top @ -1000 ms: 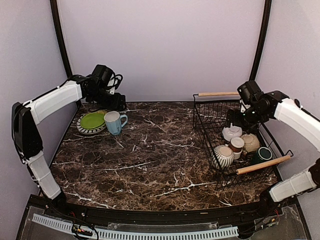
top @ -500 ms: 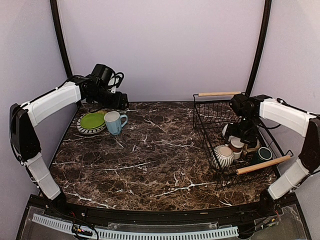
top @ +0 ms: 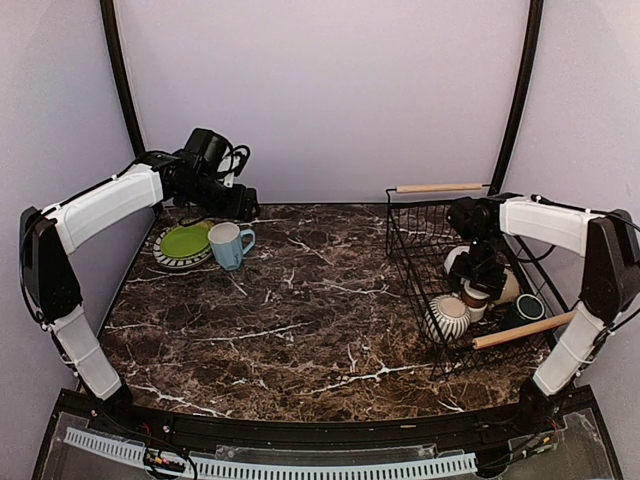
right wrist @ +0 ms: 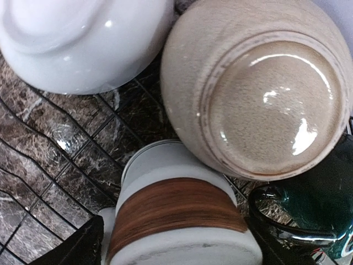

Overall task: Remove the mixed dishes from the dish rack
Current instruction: Grab the cup from the dish rack.

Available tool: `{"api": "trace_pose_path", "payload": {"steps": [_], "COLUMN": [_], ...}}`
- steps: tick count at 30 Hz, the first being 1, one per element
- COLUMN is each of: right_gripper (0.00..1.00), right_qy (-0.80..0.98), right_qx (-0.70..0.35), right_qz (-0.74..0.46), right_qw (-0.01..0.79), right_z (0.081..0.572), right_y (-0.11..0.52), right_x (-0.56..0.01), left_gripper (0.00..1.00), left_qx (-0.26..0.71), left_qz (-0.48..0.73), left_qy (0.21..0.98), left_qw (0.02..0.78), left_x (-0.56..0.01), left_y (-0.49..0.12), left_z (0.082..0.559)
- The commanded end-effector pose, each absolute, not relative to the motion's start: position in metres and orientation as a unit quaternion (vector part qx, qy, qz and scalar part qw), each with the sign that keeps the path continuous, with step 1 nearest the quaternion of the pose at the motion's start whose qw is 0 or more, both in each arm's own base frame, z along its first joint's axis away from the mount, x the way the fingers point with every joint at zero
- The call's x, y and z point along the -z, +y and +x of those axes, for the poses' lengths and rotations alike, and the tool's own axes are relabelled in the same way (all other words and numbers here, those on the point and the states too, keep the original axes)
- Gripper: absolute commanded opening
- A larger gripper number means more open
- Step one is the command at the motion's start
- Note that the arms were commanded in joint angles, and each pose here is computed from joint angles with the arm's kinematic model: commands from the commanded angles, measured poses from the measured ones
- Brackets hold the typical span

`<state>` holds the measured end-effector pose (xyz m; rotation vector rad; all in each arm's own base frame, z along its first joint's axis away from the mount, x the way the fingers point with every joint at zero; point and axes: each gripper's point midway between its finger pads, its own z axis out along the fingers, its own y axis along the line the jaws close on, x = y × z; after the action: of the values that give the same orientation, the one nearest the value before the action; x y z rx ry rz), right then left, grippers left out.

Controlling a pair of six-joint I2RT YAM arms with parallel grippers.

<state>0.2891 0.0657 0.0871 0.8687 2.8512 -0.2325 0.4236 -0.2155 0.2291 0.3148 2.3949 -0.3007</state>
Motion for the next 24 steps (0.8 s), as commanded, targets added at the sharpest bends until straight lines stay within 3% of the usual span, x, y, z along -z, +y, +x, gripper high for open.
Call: {"api": "trace_pose_path", "payload": {"steps": [1,16,21,24], "right_gripper": [0.76,0.35,0.17,0.15], "right_qy": [0.942,0.923,0.918,0.901], "right_qx": [0.094,0.048,-0.044,-0.142], "right_qz": [0.310,0.337,0.293,0.230], "right_qw": [0.091,0.179,0.265,0.340], "right_z": [0.288,0.280,0.290,0.297], "right_y": [0.056,0.046,0.059,0.081], "right_x": [-0.100,-0.168,-0.202,-0.226], "left_gripper": [0.79,0.79,0.79,0.79], "left_qx": [0.121,0.135,0.140,0.159], "left_qz": [0.132,0.140,0.145,0.153], "left_qy": [0.921,0.920,0.919,0.915], "left_qw": [0.347,0.341,0.339,0.337], "left_x": [-0.232,-0.230,-0.229,-0.231], "left_y": [-0.219,-0.226,-0.229,-0.236], "left_z": [0.418,0.415,0.414,0.411]}}
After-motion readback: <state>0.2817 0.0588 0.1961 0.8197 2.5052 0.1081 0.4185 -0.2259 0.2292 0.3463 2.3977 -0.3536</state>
